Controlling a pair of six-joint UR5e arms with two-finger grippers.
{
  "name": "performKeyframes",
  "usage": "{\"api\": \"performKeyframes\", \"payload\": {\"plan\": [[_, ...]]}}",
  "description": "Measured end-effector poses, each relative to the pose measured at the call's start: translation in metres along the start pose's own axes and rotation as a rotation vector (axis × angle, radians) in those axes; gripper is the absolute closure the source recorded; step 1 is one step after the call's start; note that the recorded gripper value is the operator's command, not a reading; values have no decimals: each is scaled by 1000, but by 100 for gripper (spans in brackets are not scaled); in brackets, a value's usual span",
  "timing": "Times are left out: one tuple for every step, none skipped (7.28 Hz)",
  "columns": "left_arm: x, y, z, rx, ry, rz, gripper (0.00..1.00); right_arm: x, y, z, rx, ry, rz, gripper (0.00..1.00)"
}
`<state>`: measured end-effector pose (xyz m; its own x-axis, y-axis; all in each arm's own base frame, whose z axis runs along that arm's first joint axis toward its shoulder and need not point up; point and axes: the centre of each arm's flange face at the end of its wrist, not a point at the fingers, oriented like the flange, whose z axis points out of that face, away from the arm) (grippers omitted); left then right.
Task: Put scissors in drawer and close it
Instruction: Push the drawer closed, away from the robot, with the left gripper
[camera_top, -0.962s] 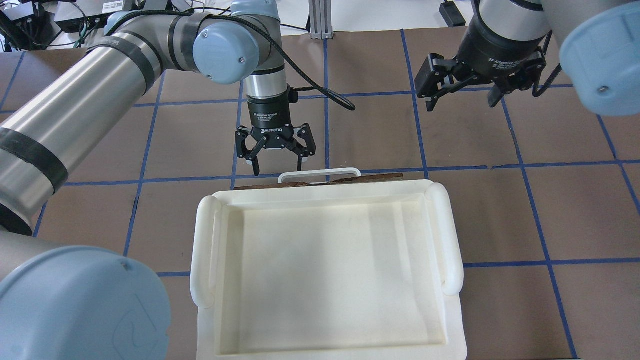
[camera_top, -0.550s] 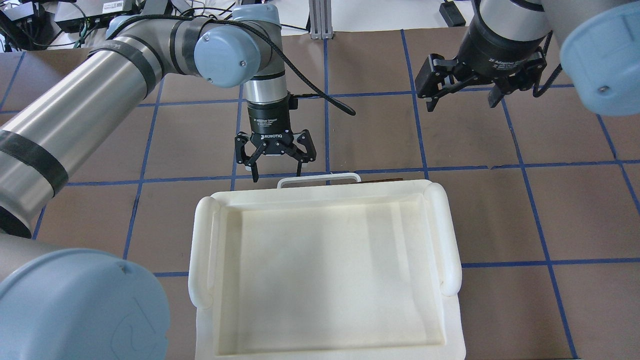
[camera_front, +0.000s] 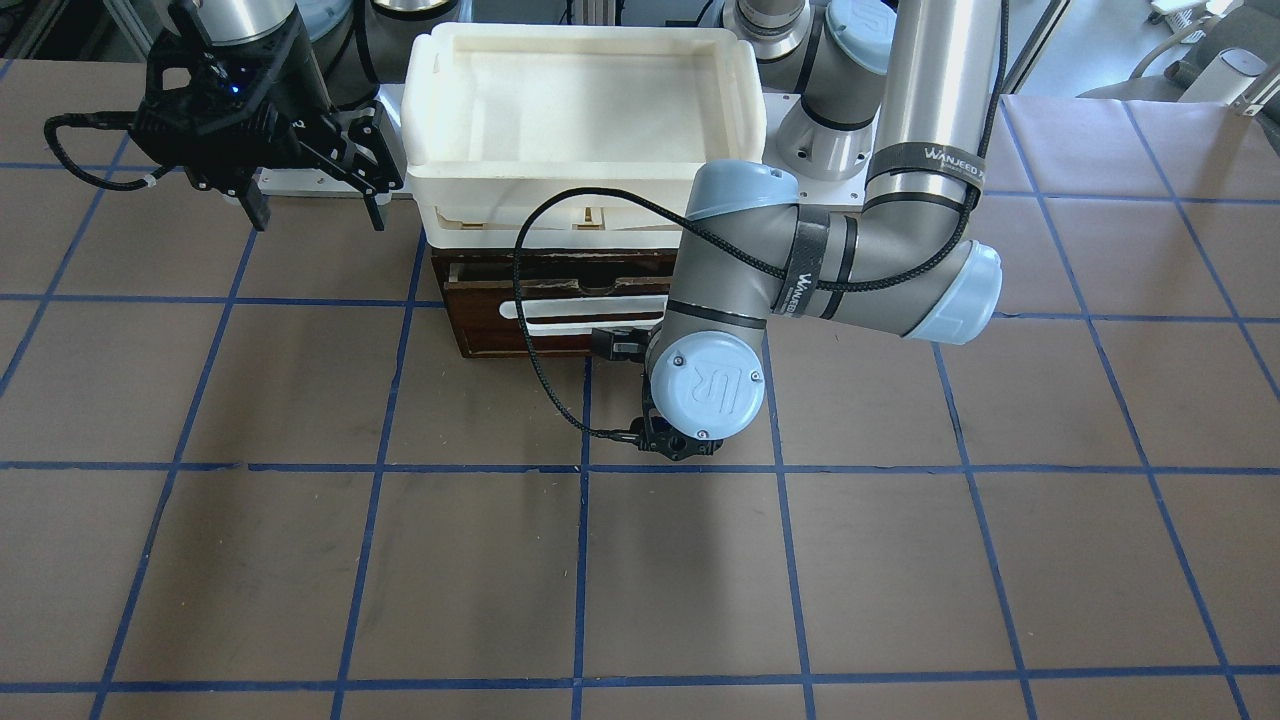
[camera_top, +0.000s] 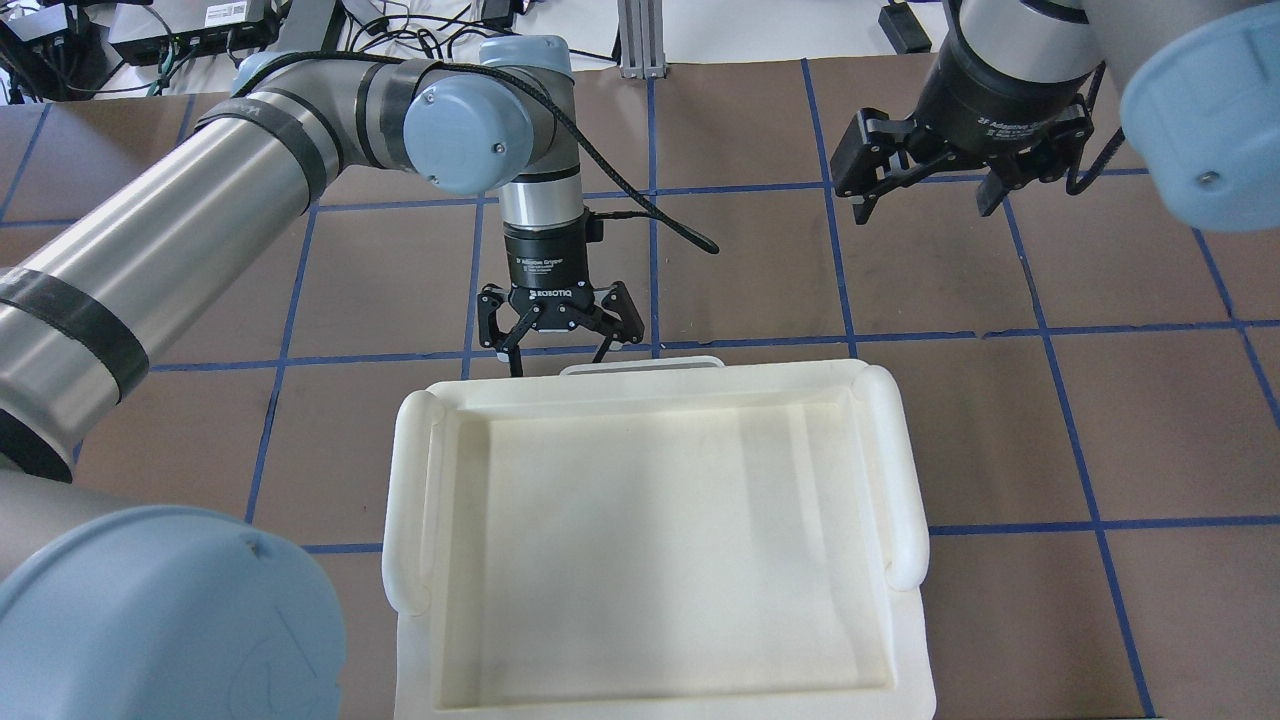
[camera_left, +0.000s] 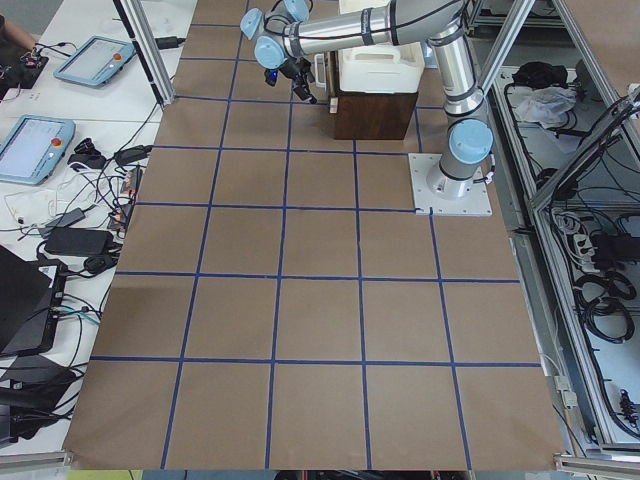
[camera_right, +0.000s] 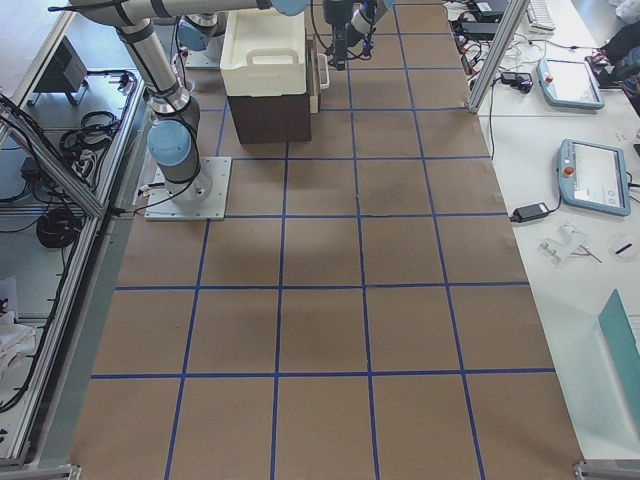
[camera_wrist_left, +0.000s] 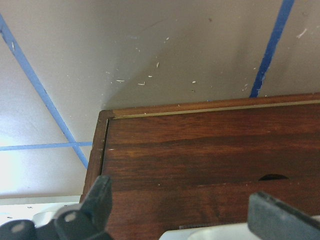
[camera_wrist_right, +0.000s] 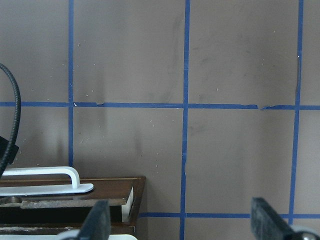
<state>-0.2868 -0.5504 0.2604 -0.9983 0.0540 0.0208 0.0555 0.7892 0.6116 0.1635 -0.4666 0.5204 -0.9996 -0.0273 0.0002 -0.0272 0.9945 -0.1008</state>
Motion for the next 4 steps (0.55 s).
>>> {"api": "performKeyframes", "payload": {"plan": [[4, 6, 1, -13, -6, 1, 0, 0, 0, 0, 0, 0, 0, 0], [6, 10, 3, -28, -11, -6, 0, 0, 0, 0, -1, 1, 0, 0], [7, 12, 5, -39, -14, -14, 0, 0, 0, 0, -1, 1, 0, 0], [7, 14, 9, -48, -16, -17, 0, 0, 0, 0, -2, 1, 0, 0]]}}
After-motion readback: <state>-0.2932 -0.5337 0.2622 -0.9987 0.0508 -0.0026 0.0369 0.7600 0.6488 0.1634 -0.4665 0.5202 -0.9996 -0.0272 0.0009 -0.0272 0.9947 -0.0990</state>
